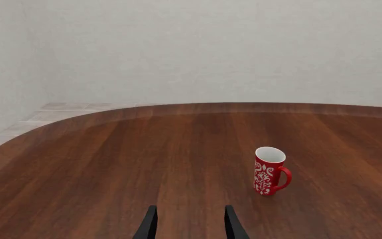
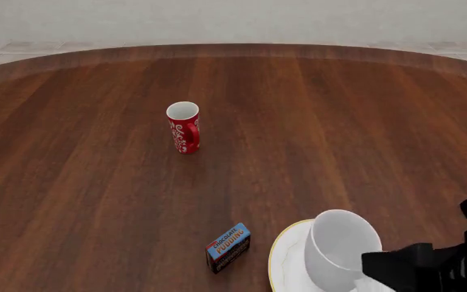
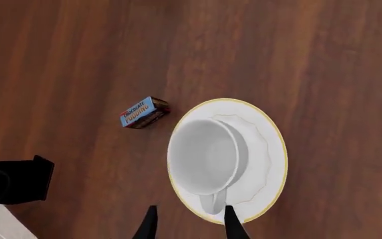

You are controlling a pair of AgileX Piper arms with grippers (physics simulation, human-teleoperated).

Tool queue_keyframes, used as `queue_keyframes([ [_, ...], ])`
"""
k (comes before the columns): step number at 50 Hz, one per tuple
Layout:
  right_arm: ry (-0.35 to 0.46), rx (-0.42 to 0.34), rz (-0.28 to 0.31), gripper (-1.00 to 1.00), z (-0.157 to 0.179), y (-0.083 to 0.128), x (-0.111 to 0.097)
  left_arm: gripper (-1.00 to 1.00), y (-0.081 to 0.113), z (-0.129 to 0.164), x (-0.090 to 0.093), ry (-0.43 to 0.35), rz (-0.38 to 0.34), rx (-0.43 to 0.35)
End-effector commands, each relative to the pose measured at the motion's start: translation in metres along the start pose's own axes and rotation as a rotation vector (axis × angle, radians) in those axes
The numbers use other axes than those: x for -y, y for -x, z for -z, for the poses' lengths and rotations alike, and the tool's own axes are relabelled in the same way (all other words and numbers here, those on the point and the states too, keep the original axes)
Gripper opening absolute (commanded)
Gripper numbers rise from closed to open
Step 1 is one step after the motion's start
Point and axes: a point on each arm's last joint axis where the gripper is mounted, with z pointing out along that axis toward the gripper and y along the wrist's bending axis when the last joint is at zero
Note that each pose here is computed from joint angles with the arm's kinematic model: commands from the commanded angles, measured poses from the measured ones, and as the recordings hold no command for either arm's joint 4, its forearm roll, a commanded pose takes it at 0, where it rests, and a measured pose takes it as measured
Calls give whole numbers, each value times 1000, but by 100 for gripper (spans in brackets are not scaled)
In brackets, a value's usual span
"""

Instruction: Put the white mug on the plate.

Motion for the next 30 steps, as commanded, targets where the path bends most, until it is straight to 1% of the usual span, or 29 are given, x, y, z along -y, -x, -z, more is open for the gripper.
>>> queue_keyframes([
  [1,5,51,33,100,39,7,-2,100,-3,1,0,1,-1,1],
  [4,8,49,39,100,42,7,-3,100,-3,1,0,0,0,0],
  [14,24,88,69,100,71,11,-6,100,-3,0,0,0,0,0],
  [15,29,104,77,100,80,12,-7,100,-3,1,0,1,0,0],
  [17,36,112,87,100,87,13,-8,100,-3,1,0,0,0,0],
  [18,36,112,87,100,87,13,-8,100,-3,0,0,1,-1,0],
  [21,42,132,91,100,102,12,-7,100,-3,0,0,0,-1,0],
  [22,42,132,91,100,102,12,-7,100,-3,0,0,0,-1,0],
  [27,50,178,95,100,118,11,-7,100,-3,1,0,0,0,0],
  [30,47,188,101,100,119,9,-6,100,-3,0,0,1,0,0],
])
